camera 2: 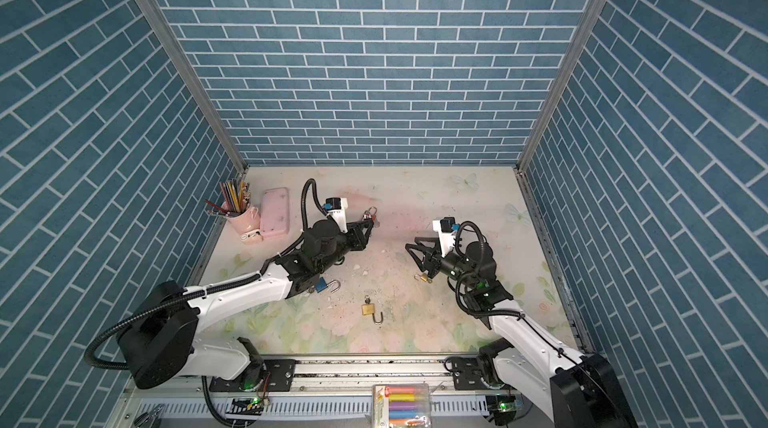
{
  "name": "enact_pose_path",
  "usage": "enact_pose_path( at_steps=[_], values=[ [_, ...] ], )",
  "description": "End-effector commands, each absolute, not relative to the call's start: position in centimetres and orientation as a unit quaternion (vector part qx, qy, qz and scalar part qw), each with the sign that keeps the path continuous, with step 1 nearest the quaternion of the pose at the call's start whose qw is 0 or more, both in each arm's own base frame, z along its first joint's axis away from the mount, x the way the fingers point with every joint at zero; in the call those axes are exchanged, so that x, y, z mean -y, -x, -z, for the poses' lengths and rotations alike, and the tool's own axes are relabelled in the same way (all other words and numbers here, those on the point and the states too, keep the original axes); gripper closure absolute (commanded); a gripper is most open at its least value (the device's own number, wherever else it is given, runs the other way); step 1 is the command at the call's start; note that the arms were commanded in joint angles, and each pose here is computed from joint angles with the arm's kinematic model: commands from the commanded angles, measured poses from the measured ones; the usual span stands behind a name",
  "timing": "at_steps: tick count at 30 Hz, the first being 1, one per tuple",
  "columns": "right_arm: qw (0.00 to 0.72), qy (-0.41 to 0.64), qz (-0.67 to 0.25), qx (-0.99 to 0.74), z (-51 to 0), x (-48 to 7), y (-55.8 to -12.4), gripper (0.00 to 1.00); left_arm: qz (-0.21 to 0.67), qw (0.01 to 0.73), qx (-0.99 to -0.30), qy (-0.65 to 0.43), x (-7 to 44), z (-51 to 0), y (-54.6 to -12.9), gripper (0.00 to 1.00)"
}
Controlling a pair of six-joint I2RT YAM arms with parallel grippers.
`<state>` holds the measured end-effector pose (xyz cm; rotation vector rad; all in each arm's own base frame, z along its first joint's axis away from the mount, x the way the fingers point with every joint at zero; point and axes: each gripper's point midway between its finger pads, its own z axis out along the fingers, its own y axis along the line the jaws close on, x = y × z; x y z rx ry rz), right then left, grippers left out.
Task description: Lock with the key
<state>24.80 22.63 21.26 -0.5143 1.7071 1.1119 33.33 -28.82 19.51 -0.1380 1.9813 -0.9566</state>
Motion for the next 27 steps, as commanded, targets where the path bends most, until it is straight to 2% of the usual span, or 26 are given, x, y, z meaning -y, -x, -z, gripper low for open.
enact_pose_path(
  at_steps=[1, 11, 27],
  values=[
    [0.511, 0.222, -0.467, -0.687, -22.3, -23.7, -25.3, 0.55, 0.493, 0.366, -0.772, 0.165, 29.8, -18.7, -32.7, 1.0],
    [0.423, 0.239, -0.488, -0.725, -19.3, -28.2, -27.1, 0.62, 0.492, 0.293, -0.788, 0.226, 30.4, -15.3, -32.6, 1.0],
    [0.369, 0.24, -0.496, -0.748, -16.1, -31.5, -27.6, 0.69, 0.487, 0.291, -0.785, 0.248, 29.6, -14.9, -32.9, 1.0]
  ],
)
